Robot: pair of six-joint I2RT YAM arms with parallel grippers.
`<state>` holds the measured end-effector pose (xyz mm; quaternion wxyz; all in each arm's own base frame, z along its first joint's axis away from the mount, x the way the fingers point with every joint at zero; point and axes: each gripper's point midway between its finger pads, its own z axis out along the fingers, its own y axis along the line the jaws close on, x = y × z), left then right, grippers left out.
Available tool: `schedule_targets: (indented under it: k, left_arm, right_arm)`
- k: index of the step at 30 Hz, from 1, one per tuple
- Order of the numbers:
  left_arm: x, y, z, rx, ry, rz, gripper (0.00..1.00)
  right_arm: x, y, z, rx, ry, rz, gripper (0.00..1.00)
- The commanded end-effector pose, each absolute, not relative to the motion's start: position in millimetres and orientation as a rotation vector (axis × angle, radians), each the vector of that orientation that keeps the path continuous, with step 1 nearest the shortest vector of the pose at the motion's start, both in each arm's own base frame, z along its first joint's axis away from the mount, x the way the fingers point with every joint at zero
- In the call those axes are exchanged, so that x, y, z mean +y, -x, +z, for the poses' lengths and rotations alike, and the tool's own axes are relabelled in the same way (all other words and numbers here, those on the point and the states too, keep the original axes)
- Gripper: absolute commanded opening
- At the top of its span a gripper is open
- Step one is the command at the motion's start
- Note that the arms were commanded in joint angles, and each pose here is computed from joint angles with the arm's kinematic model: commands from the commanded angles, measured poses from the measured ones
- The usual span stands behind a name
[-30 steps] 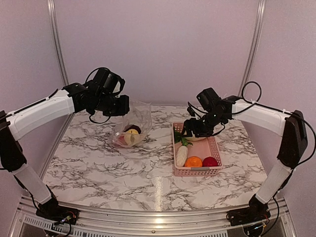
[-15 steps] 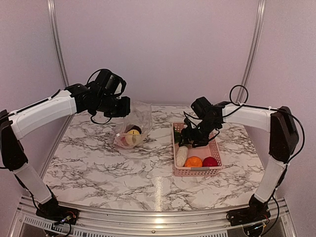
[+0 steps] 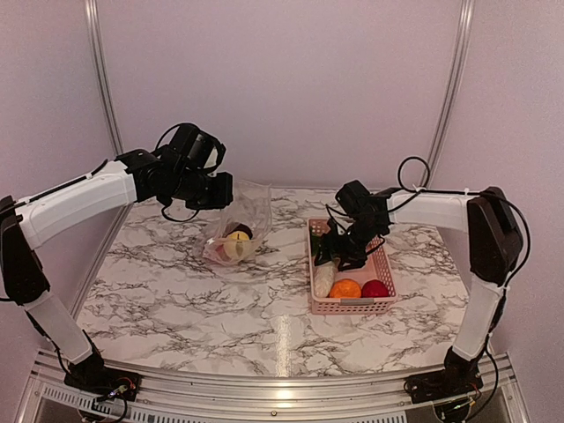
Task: Place the food in the zip-top bag and seal the zipper
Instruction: Pick up the fake vegetable from the bin, then place the fake vegetable in the zipper food storage bag.
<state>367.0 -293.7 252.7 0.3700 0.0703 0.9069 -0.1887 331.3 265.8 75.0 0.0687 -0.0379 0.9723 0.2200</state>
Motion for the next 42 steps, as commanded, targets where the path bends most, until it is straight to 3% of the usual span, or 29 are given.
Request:
schedule_targets:
  k: [1, 13, 24, 33, 42]
  left_arm:
    - [-287.7, -360.5, 252.4, 2.339, -0.198, -0.476, 0.0]
    - [-287.8, -357.0, 253.5, 2.345, -0.182, -0.498, 0.0]
    - [-286.6, -355.5, 250.8, 2.351, -0.172, -0.504, 0.0]
    - [-289.9, -360.1, 253.3, 2.334, -0.175, -0.508, 0.0]
    - [-305.1, -368.1, 249.6, 2.334, -0.161, -0.566, 0.0]
  right_arm:
    - [268.9, -341.4, 67.6, 2.916, 0.053, 0.676, 0.74]
    - [270.1, -347.0, 39.3, 2.938, 0.014, 0.652, 0.66]
    - [265.9, -354.4, 72.9, 2.855, 0.047, 0.628, 0.52]
    - [263.4, -370.5, 171.3, 2.572, 0.082, 0.684, 0.44]
    - [278.3, -385.6, 278.8, 2.303, 0.187, 0.726, 0.43]
